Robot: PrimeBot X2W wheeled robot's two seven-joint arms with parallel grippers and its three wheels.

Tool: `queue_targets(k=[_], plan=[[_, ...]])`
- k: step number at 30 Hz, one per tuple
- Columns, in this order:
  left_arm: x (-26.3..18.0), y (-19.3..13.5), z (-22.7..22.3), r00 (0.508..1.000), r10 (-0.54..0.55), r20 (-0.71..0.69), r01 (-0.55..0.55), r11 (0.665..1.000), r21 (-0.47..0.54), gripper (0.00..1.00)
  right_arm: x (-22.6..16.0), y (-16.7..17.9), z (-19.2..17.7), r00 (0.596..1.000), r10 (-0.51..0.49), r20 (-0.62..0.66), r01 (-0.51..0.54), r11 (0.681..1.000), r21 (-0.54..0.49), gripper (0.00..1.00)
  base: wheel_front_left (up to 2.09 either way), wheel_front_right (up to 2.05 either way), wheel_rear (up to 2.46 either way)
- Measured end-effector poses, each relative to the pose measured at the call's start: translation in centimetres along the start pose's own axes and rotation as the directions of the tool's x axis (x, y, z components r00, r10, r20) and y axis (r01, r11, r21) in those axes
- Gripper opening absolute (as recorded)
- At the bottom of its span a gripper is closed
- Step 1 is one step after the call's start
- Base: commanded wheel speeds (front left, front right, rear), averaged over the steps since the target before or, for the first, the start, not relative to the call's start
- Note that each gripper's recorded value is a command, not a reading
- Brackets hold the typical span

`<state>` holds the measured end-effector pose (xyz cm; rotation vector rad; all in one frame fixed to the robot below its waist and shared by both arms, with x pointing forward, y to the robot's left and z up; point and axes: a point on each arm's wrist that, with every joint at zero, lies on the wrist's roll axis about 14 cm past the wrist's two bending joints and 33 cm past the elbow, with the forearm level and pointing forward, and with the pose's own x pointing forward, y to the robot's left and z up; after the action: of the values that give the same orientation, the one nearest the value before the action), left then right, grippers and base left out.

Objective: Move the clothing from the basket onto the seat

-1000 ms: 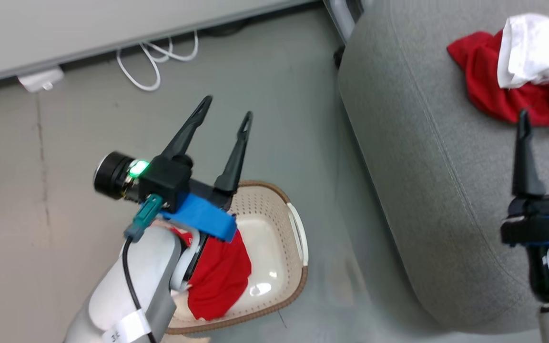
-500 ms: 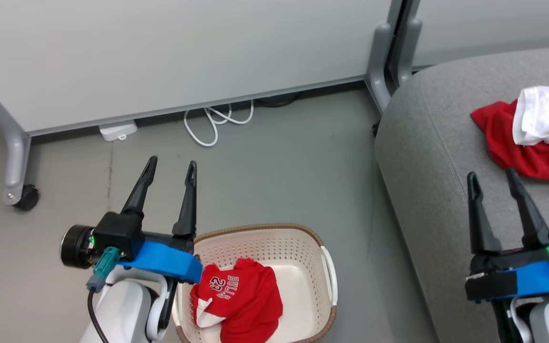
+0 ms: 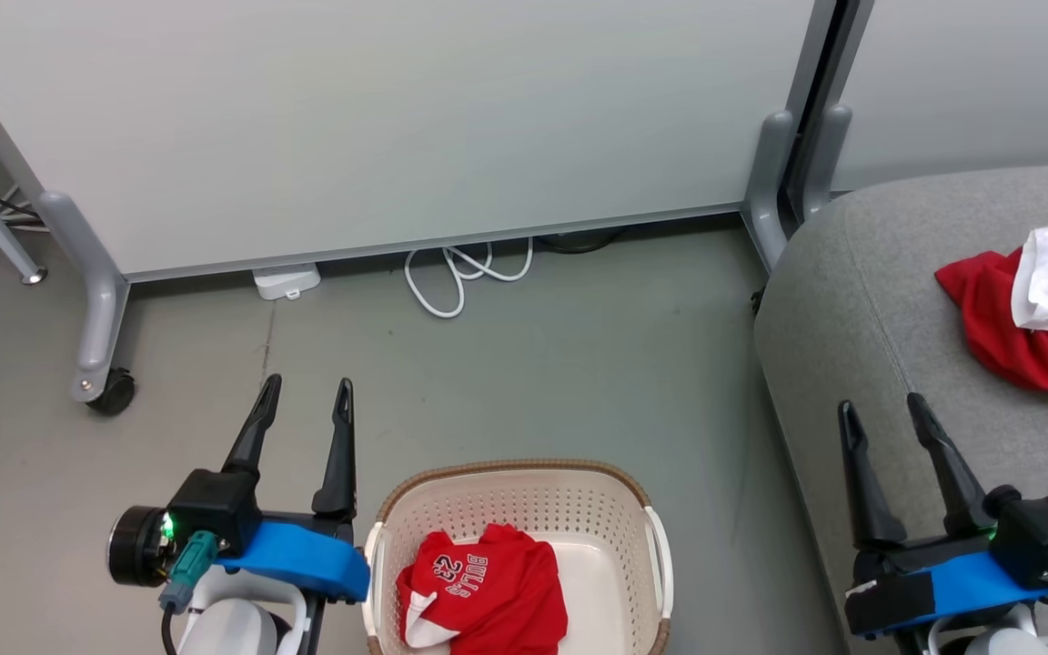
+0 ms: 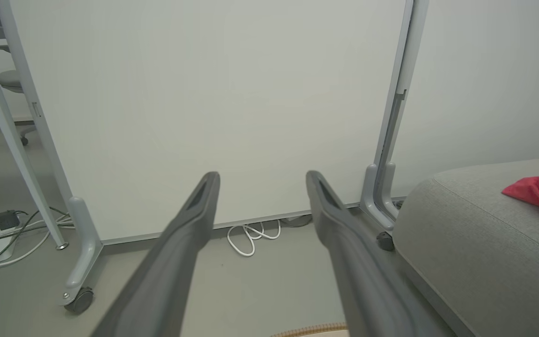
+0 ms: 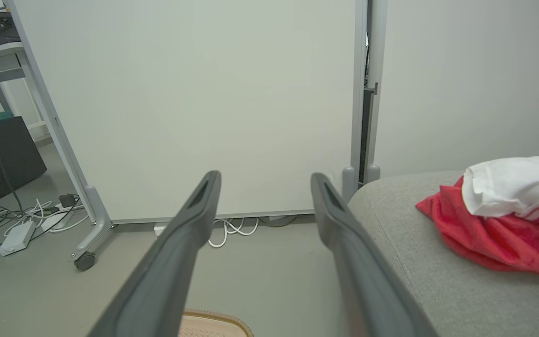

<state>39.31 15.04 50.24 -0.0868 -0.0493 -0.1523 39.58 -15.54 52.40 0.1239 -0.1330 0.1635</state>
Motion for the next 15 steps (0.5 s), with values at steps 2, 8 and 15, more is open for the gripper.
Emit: queue_targets(k=[2,8,15], plan=[[-0.4,0.3,-0.2,1.0,0.009,-0.006,-0.009,1.0,0.003,1.0,-0.1,0.4,-0.1,1.0,0.007,-0.002,-0.007,1.0,0.006,1.0,0.0,0.0,0.0],[-1.0,0.9,-0.4,1.0,0.028,-0.013,-0.028,1.0,0.003,1.0,-0.2,1.3,-0.6,1.0,0.027,-0.016,-0.027,1.0,0.012,1.0,0.0,0.0,0.0],[-1.2,1.2,-0.5,0.999,0.039,-0.016,-0.039,0.999,0.001,1.0,-0.1,1.6,-0.6,0.999,0.034,-0.016,-0.033,0.999,0.015,1.0,0.0,0.0,0.0]])
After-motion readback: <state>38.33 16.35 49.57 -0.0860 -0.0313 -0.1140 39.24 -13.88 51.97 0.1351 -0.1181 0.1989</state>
